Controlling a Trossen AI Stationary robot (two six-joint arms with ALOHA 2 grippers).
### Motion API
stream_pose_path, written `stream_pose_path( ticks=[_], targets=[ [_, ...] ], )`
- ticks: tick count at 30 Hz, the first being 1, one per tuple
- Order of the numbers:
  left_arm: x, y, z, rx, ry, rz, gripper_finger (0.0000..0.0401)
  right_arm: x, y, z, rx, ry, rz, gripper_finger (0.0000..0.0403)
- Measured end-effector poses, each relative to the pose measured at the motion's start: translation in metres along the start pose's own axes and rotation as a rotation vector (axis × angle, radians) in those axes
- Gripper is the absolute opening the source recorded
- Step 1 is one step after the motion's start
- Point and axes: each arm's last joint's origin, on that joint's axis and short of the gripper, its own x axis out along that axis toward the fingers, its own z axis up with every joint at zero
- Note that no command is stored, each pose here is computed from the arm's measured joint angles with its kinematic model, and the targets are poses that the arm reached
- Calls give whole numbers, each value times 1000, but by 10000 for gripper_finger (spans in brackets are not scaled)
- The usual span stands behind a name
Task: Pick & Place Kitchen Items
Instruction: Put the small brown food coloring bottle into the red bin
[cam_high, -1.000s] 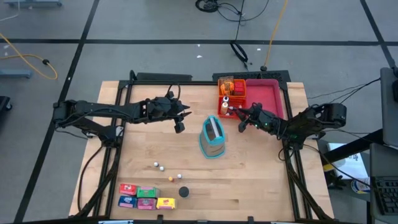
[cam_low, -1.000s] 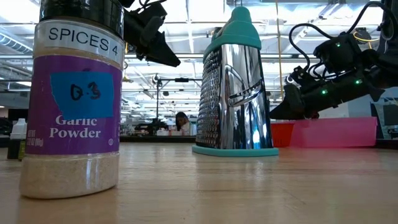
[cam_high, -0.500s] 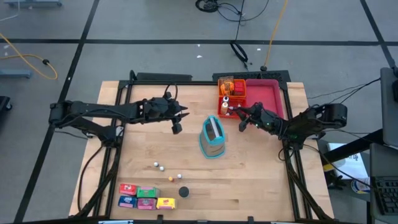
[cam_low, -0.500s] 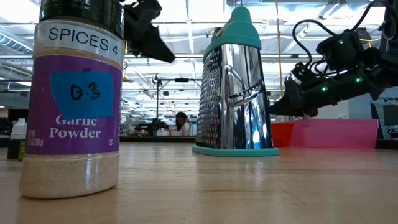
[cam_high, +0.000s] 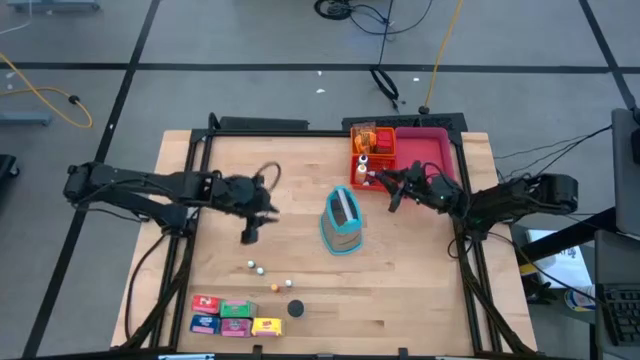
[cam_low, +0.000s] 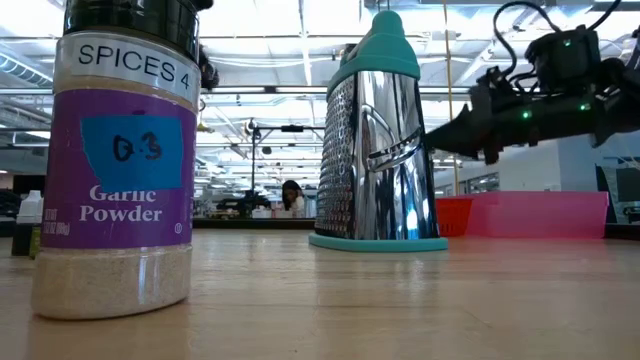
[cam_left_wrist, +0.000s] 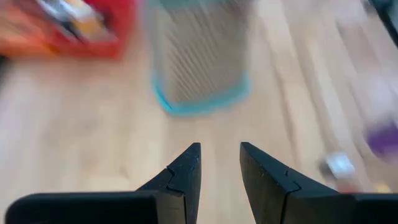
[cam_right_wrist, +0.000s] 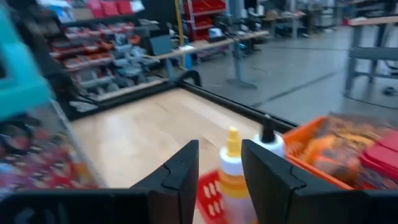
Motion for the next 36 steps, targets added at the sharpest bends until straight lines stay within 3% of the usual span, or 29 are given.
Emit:
stream_pose_path(
  ticks=[7, 21, 36],
  targets=[
    [13, -24, -25, 12, 135, -82, 113, -5, 10, 9, 3, -53, 83, 114],
    [30, -58, -76, -151, 283, -151, 113, -7, 17, 10, -23, -59, 120, 114],
    [27, -82, -90, -185, 303, -161, 113, -7, 17, 10, -21, -60, 120, 114]
  ],
)
